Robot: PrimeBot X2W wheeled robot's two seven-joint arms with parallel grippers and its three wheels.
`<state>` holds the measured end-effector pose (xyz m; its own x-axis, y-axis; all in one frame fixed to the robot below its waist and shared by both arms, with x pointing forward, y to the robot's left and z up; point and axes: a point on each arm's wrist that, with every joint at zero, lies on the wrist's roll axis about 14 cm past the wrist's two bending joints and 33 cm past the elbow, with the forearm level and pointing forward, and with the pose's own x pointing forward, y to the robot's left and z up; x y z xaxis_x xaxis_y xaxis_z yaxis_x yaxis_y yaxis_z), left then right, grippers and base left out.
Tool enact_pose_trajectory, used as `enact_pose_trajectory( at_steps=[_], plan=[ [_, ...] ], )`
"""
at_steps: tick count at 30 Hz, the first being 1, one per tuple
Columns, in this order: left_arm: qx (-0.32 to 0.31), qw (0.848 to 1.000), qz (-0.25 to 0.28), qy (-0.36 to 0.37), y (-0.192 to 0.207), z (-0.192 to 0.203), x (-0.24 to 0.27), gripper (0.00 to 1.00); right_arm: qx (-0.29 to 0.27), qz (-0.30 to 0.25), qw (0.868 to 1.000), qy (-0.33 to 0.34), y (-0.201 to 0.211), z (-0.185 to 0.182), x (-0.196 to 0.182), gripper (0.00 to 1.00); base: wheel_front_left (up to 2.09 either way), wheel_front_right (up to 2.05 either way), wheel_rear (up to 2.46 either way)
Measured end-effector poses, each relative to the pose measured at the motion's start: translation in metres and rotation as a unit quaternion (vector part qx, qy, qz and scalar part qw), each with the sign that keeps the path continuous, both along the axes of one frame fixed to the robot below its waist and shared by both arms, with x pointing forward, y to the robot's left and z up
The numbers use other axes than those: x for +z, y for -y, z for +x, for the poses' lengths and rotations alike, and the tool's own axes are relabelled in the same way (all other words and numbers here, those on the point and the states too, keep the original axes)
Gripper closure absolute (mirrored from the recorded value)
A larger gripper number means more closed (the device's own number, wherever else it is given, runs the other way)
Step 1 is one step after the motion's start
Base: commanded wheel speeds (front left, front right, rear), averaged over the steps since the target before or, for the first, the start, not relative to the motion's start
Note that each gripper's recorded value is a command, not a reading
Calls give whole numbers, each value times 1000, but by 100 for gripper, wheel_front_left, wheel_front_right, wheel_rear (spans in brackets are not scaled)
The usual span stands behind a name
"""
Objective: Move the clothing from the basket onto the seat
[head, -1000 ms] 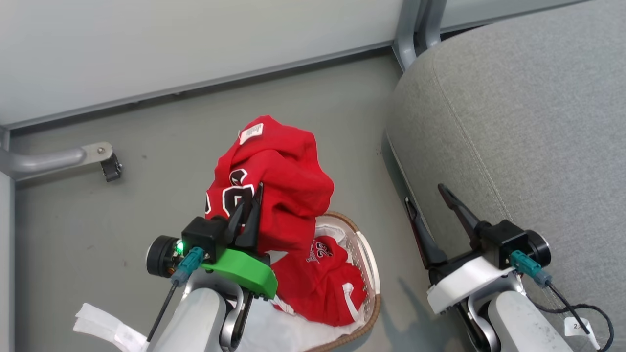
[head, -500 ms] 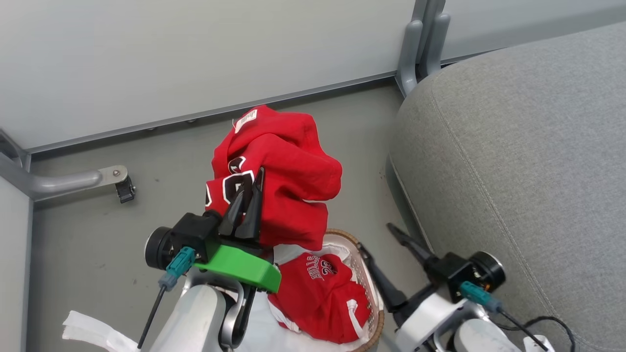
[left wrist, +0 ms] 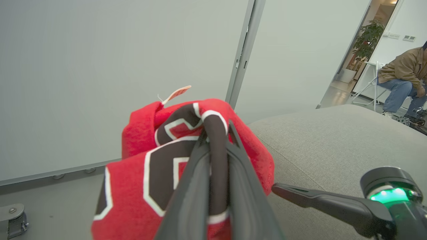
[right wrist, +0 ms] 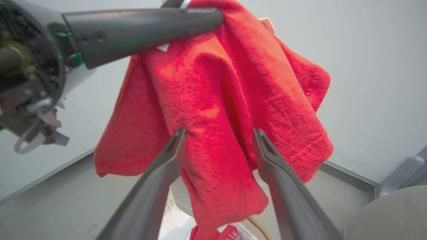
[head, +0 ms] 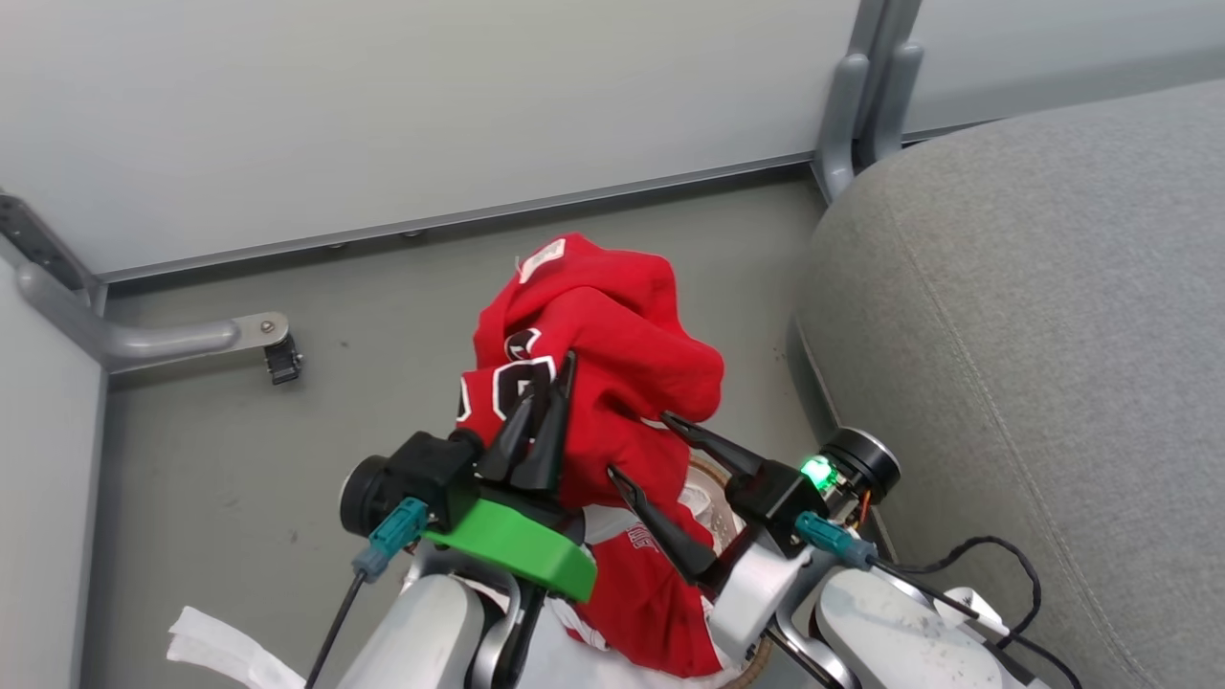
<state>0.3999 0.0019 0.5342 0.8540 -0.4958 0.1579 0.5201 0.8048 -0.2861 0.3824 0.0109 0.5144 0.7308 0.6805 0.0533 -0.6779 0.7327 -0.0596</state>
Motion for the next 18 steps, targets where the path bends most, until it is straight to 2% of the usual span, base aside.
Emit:
enact_pose_trajectory(
  at_steps=[11, 17, 18],
  plan=[
    [-38, 999, -26, -2, 13, -25, 8, 100, 38, -17, 999, 4, -33, 7, -2, 0, 0, 0, 0],
    [-42, 998, -42, -9, 12, -32, 11, 100, 53, -13, 998, 20, -46, 6, 9, 0, 0, 0, 0],
    [-44, 998, -44, -10, 12, -34, 11, 100, 54, -12, 998, 22, -46, 6, 11, 14, 0, 0, 0]
  ],
)
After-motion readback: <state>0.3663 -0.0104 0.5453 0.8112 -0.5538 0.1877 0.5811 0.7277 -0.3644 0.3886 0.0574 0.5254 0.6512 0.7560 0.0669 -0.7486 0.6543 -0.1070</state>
